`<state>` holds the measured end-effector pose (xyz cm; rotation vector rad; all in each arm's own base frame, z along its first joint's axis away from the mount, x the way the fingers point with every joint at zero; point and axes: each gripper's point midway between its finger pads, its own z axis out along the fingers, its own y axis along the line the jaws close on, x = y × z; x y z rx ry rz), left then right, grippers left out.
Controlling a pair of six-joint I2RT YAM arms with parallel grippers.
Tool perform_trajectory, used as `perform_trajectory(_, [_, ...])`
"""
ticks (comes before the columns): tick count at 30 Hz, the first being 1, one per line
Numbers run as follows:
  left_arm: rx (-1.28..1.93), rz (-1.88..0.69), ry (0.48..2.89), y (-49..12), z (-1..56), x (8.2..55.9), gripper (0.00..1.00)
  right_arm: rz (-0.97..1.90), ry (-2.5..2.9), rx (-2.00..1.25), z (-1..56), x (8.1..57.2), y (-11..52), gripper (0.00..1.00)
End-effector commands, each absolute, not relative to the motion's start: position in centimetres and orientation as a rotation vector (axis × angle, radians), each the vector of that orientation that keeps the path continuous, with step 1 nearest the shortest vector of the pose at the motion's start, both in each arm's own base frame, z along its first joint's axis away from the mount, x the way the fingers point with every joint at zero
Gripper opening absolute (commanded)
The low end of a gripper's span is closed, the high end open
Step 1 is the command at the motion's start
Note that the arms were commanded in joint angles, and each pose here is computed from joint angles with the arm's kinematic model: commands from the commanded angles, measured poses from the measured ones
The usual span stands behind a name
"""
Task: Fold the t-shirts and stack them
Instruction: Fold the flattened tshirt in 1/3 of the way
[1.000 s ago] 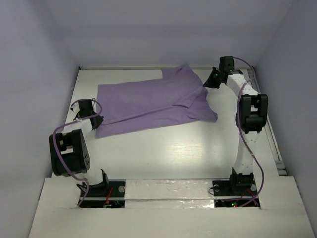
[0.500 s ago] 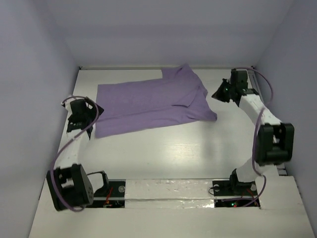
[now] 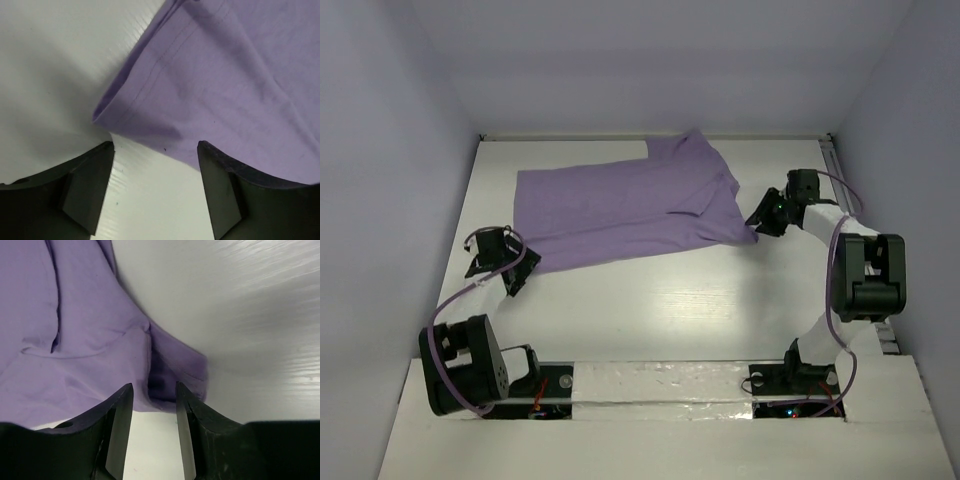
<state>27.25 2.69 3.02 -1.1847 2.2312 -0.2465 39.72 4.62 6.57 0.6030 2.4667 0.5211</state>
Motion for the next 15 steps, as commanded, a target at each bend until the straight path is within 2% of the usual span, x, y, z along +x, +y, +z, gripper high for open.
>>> perform_trajectory(1, [-1.215, -0.227, 2.235, 3.4, 1.9, 27.4, 0.62, 0.637, 2.397, 0.511, 8.7, 41.5, 6.1, 0.45])
perform_trajectory(5, [-1.223, -0.223, 2.248, 3.4, 0.9, 27.3, 0.48, 0.666, 2.435, 0.522, 7.3, 40.6, 6.6, 0.4])
perform_trajectory(6, [-1.227, -0.21, 2.249, 3.5, 0.8, 27.4, 0.3, 0.673, 2.422, 0.523, 7.3, 40.9, 6.6, 0.29])
perform_trajectory(8, [-1.219, -0.2, 2.243, 3.8, 0.9, 27.7, 0.18, 0.663, 2.404, 0.532, 7.4, 41.3, 6.5, 0.21])
perform_trajectory(9, [-1.221, -0.181, 2.232, 4.2, 1.0, 28.0, 0.05, 0.655, 2.395, 0.534, 7.5, 41.6, 6.3, 0.15])
perform_trajectory(10, [-1.221, -0.17, 2.229, 4.4, 1.1, 28.1, 0.0, 0.642, 2.384, 0.532, 7.7, 42.0, 6.1, 0.12])
perform_trajectory(14, [-1.233, -0.104, 2.2, 5.7, 1.4, 28.7, 0.0, 0.573, 2.377, 0.511, 8.0, 43.8, 5.2, 0.0])
perform_trajectory(15, [-1.235, -0.086, 2.196, 6.0, 1.4, 28.8, 0.0, 0.566, 2.363, 0.499, 8.5, 44.6, 5.1, 0.0])
